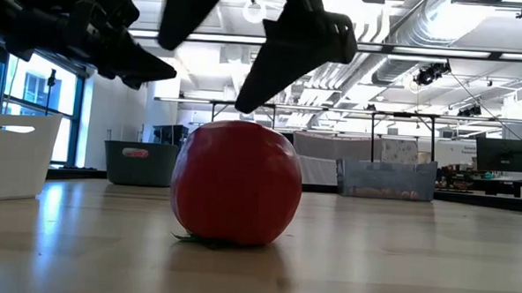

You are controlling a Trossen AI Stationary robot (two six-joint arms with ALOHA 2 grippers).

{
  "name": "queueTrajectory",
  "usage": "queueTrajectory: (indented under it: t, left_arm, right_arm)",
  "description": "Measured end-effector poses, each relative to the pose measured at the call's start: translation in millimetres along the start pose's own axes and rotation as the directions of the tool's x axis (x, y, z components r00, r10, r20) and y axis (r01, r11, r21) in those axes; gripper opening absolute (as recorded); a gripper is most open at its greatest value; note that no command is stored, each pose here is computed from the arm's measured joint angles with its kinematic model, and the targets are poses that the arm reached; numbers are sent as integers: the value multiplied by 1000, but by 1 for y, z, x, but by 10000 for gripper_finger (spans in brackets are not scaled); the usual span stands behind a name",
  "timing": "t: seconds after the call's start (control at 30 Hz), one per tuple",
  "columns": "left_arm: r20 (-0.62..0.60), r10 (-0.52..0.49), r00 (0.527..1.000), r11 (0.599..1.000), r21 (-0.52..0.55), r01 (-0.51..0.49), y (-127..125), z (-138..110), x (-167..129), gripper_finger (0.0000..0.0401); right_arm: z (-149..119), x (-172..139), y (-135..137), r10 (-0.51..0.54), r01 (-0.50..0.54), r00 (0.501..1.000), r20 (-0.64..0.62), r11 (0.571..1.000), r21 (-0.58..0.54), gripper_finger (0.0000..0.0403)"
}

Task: Sort produce into baskets
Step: Put the red tomato into the green bin

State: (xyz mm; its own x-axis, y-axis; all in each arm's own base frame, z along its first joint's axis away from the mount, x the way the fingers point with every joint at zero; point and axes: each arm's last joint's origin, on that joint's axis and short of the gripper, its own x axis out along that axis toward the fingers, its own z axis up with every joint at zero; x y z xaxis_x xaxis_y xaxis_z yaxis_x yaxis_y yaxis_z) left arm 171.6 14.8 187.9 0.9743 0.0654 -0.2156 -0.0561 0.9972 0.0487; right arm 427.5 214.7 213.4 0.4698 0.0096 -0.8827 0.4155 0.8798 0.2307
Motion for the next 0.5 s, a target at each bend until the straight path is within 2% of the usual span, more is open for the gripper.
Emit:
queueTrajectory:
  t: [0.23,0.5]
  left_arm:
    - [-25,-1,1000,1000,14,1,0,-2,0,51]
    - [-33,-1,999,1000,19,2,0,-3,0,51]
  right_arm:
    - [9,13,2,-111,110,987,-113,994,-18,348]
    - [7,27,-2,-88,88,967,-237,996,-11,349]
